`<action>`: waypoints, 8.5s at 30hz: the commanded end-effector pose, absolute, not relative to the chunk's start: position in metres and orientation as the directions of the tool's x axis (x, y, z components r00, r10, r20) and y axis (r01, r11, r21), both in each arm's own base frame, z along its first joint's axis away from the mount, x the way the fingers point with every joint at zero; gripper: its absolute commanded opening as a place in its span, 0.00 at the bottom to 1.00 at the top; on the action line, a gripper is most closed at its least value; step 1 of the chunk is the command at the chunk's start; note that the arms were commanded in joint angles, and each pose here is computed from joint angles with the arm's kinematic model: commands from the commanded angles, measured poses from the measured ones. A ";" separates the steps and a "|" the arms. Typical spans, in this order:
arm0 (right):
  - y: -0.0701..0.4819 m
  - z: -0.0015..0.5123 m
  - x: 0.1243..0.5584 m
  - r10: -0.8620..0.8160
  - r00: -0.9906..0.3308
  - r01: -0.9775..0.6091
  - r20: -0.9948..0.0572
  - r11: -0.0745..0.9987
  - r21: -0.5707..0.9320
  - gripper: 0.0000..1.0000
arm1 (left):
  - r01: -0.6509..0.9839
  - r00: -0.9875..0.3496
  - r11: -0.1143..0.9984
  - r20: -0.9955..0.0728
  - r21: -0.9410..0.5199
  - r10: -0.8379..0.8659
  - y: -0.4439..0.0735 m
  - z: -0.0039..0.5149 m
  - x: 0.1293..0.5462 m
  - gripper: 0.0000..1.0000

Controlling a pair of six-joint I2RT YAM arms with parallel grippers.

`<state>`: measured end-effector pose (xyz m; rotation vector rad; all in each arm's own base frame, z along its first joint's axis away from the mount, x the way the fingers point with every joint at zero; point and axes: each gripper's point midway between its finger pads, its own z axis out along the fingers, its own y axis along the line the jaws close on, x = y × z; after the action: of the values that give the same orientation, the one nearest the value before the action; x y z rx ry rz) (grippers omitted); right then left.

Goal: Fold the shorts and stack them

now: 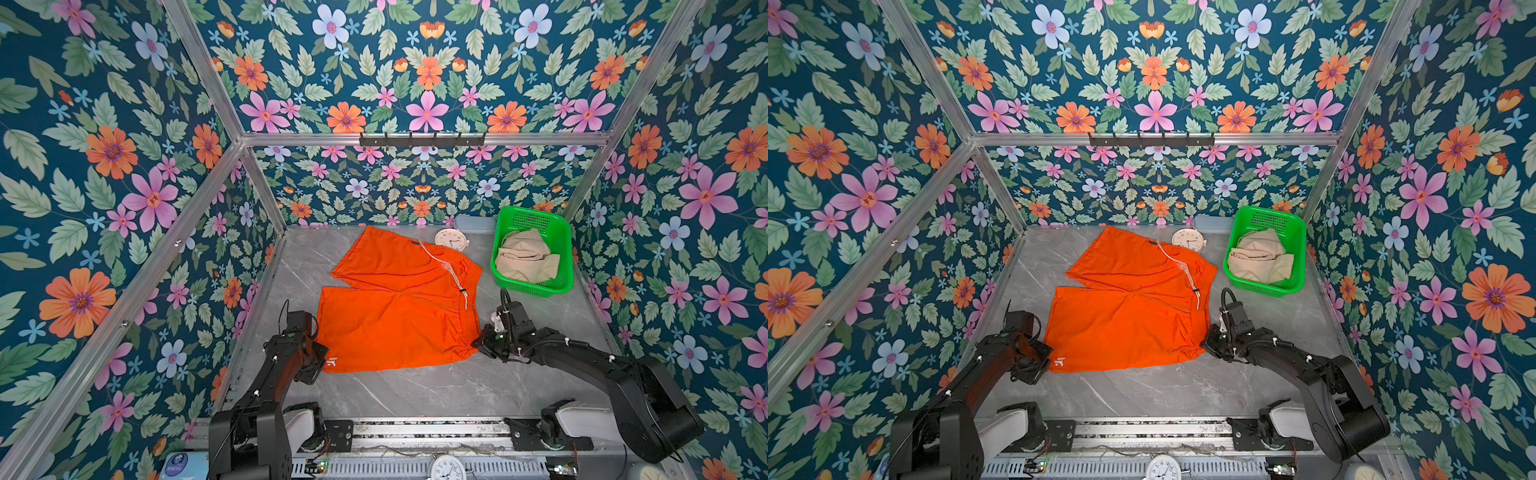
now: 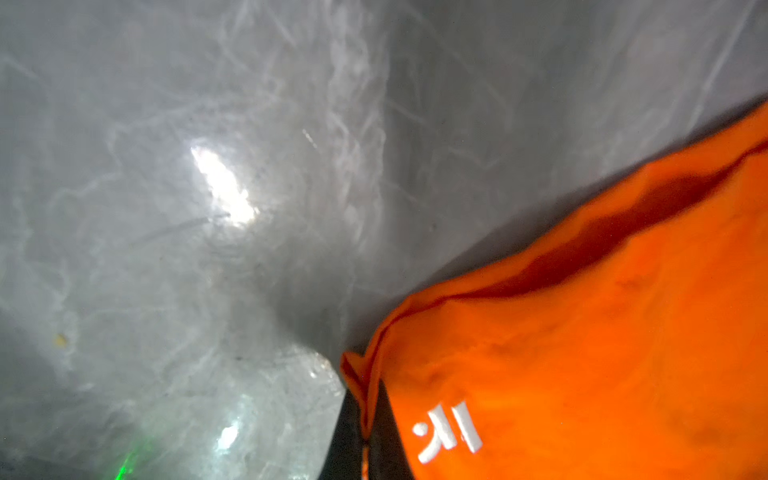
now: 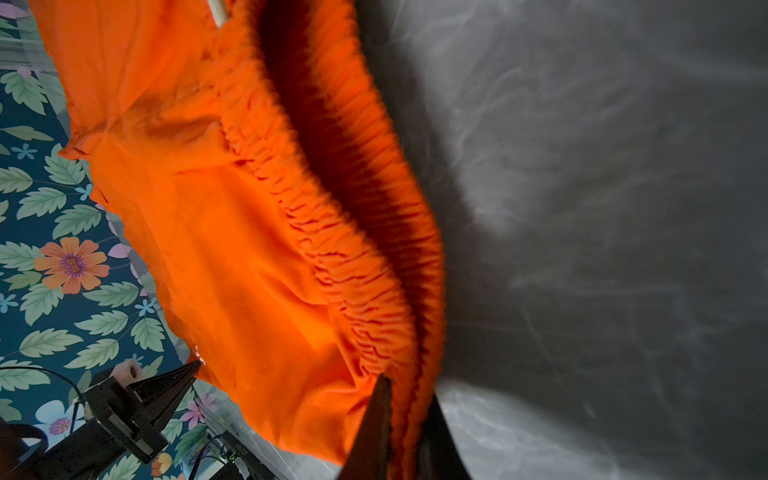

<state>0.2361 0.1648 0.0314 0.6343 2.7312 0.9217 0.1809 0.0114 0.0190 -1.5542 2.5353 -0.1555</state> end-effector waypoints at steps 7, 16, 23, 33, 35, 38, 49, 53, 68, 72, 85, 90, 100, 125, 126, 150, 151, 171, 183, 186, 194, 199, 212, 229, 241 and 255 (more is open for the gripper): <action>0.157 0.031 0.204 0.439 -0.898 0.361 -0.018 0.761 0.538 0.11 | -0.834 -0.469 0.512 -0.226 -0.205 -0.854 0.028 0.058 0.191 0.00; 0.152 0.039 0.175 0.458 -0.889 0.402 0.022 0.755 0.519 0.09 | -0.785 -0.470 0.568 -0.361 -0.246 -0.806 0.040 0.097 0.200 0.00; 0.151 0.052 0.157 0.447 -0.894 0.402 0.039 0.759 0.512 0.08 | -0.748 -0.440 0.587 -0.431 -0.308 -0.788 0.042 0.119 0.211 0.00; 0.155 0.080 0.141 0.428 -0.903 0.386 0.034 0.774 0.502 0.06 | -0.682 -0.435 0.660 -0.551 -0.315 -0.712 0.052 0.167 0.233 0.00; 0.159 0.083 0.139 0.428 -0.902 0.391 0.052 0.762 0.516 0.06 | -0.666 -0.435 0.673 -0.566 -0.322 -0.700 0.052 0.176 0.242 0.00; 0.160 0.087 0.138 0.442 -0.895 0.404 0.061 0.744 0.532 0.07 | -0.640 -0.436 0.694 -0.588 -0.330 -0.681 0.052 0.188 0.257 0.00; 0.180 0.117 0.150 0.462 -0.826 0.547 0.324 0.518 0.658 0.04 | -0.524 -0.488 0.786 -0.640 -0.328 -0.593 0.042 0.220 0.314 0.00; 0.186 0.123 0.151 0.409 -0.811 0.581 0.418 0.486 0.653 0.03 | -0.482 -0.511 0.817 -0.656 -0.317 -0.556 0.034 0.227 0.333 0.00; 0.179 0.138 0.191 0.352 -0.799 0.601 0.487 0.451 0.660 0.03 | -0.325 -0.562 0.917 -0.733 -0.231 -0.384 -0.033 0.249 0.427 0.00; 0.172 0.144 0.204 0.364 -0.796 0.604 0.484 0.417 0.679 0.03 | -0.300 -0.574 0.932 -0.741 -0.204 -0.347 -0.048 0.248 0.450 0.00; 0.164 0.145 0.233 0.340 -0.793 0.607 0.505 0.381 0.697 0.01 | -0.262 -0.555 0.943 -0.768 -0.203 -0.320 -0.071 0.251 0.501 0.00; 0.164 0.146 0.237 0.337 -0.794 0.606 0.506 0.383 0.697 0.01 | -0.238 -0.514 0.942 -0.793 -0.236 -0.328 -0.077 0.273 0.503 0.00; 0.163 0.149 0.240 0.342 -0.793 0.607 0.503 0.378 0.699 0.01 | -0.236 -0.489 0.950 -0.819 -0.206 -0.299 -0.073 0.287 0.496 0.00; 0.163 0.162 0.235 0.350 -0.804 0.590 0.480 0.373 0.716 0.00 | -0.117 -0.321 0.959 -0.904 -0.258 -0.282 -0.074 0.350 0.447 0.00; 0.162 0.163 0.236 0.352 -0.806 0.587 0.476 0.372 0.719 0.00 | -0.118 -0.314 0.960 -0.908 -0.254 -0.279 -0.073 0.351 0.446 0.00; 0.160 0.147 0.254 0.347 -0.785 0.617 0.513 0.373 0.693 0.01 | -0.175 -0.408 0.975 -0.892 -0.134 -0.196 -0.079 0.295 0.508 0.00; 0.160 0.146 0.256 0.345 -0.782 0.621 0.519 0.370 0.691 0.02 | -0.175 -0.415 0.976 -0.889 -0.129 -0.192 -0.081 0.290 0.514 0.00; 0.131 0.107 0.299 0.453 -0.684 0.717 0.572 0.270 0.642 0.07 | -0.109 -0.516 0.979 -0.832 -0.171 -0.203 -0.133 0.195 0.612 0.00; 0.108 0.077 0.327 0.608 -0.606 0.759 0.513 0.250 0.600 0.39 | -0.063 -0.540 0.972 -0.811 -0.226 -0.224 -0.158 0.148 0.643 0.48; 0.095 0.089 0.330 0.675 -0.604 0.738 0.424 0.272 0.618 0.52 | -0.048 -0.518 0.974 -0.828 -0.219 -0.212 -0.157 0.167 0.639 0.62; 0.063 0.125 0.323 0.780 -0.597 0.687 0.186 0.377 0.622 0.58 | 0.042 -0.535 0.973 -0.827 -0.226 -0.169 -0.154 0.194 0.580 0.65; 0.074 0.156 0.320 0.730 -0.683 0.558 -0.026 0.545 0.625 0.58 | 0.074 -0.596 0.945 -0.774 -0.317 -0.213 -0.151 0.165 0.538 0.62; 0.215 0.112 0.330 0.383 -0.921 0.251 -0.067 0.717 0.650 0.54 | -0.089 -0.745 0.898 -0.569 -0.431 -0.347 -0.136 0.058 0.518 0.57; 0.166 0.028 0.257 0.394 -0.916 0.391 0.082 0.824 0.410 0.54 | -0.373 -0.732 0.832 -0.421 -0.410 -0.535 -0.079 0.033 0.356 0.56; 0.149 0.115 0.284 0.361 -0.912 0.212 -0.196 0.822 0.529 0.55 | 0.343 -0.616 0.886 -0.787 -0.312 -0.038 -0.137 0.170 0.376 0.58; 0.033 0.103 0.311 0.684 -0.717 0.464 -0.134 0.612 0.640 0.57 | 0.983 0.000 0.130 -0.718 0.126 0.697 -0.274 0.144 0.394 0.59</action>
<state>0.3103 0.0388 0.1043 0.9130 2.4879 0.7994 0.4217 -0.2651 0.1746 1.2704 1.8832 -0.5884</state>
